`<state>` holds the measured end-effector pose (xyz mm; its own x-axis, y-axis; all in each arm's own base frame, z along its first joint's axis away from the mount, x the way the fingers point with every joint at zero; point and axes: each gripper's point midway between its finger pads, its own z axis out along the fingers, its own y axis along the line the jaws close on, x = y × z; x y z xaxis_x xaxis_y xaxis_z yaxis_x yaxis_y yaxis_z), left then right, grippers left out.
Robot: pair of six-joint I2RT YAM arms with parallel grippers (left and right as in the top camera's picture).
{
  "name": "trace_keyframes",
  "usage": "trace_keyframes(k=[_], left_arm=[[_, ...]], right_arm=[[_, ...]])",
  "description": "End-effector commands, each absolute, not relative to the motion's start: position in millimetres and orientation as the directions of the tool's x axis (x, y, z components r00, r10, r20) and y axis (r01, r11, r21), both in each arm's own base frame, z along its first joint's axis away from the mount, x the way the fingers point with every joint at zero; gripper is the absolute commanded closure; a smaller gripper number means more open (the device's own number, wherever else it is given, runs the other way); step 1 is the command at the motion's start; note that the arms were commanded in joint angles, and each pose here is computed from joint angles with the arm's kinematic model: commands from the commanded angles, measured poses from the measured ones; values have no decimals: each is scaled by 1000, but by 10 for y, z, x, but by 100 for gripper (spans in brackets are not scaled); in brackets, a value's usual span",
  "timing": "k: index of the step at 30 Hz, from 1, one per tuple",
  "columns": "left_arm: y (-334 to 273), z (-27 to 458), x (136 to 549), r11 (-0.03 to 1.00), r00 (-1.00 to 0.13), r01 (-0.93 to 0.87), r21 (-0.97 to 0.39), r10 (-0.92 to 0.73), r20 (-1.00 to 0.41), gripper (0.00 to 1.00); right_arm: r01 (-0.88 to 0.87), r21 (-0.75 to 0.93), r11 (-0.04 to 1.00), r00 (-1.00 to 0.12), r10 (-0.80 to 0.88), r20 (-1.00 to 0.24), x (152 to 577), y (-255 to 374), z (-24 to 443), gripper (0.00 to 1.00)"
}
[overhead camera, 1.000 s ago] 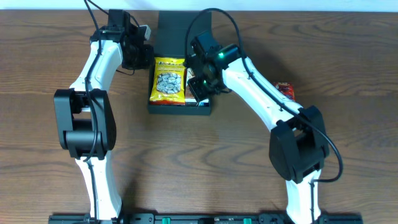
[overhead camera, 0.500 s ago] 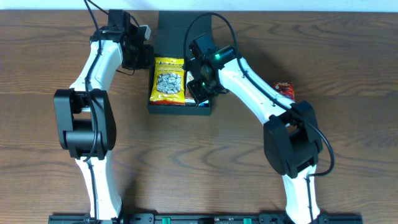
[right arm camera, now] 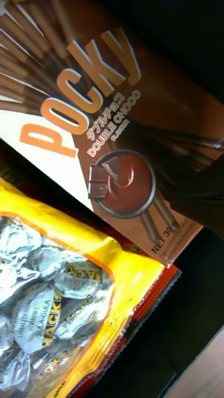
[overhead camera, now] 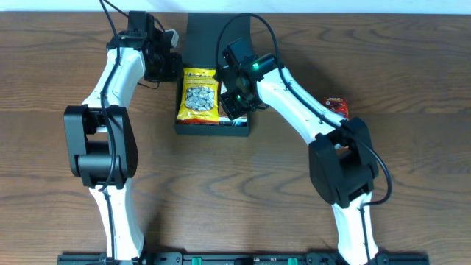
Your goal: Pack container
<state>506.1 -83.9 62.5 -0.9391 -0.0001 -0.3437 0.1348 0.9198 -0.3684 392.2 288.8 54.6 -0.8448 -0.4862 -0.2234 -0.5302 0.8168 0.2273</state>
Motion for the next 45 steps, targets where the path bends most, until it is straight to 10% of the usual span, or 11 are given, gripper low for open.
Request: trace_keyframes(k=[1,13,25,45], left_arm=[[-842,717,5066,913,-932,158,-376,12,-362,94],[-841,717,5067,913,-932,158,-376,12,-363,94],[-784,718,5076,915,-932,148,-376,1,-362,94],[-765,718,5078,915,-932,145,-376,-1,-362,94]], right_arm=[[-511,210,834,-859,-501,-100,3783,2785,66,98],[-546,193,815,-819,-472,-326,4230,2695,1369,99],[-623,203,755,-780,-619,-93,3546,2667,955,99],[-517,176,837,-852,-485,-198,3821,2720,695,99]])
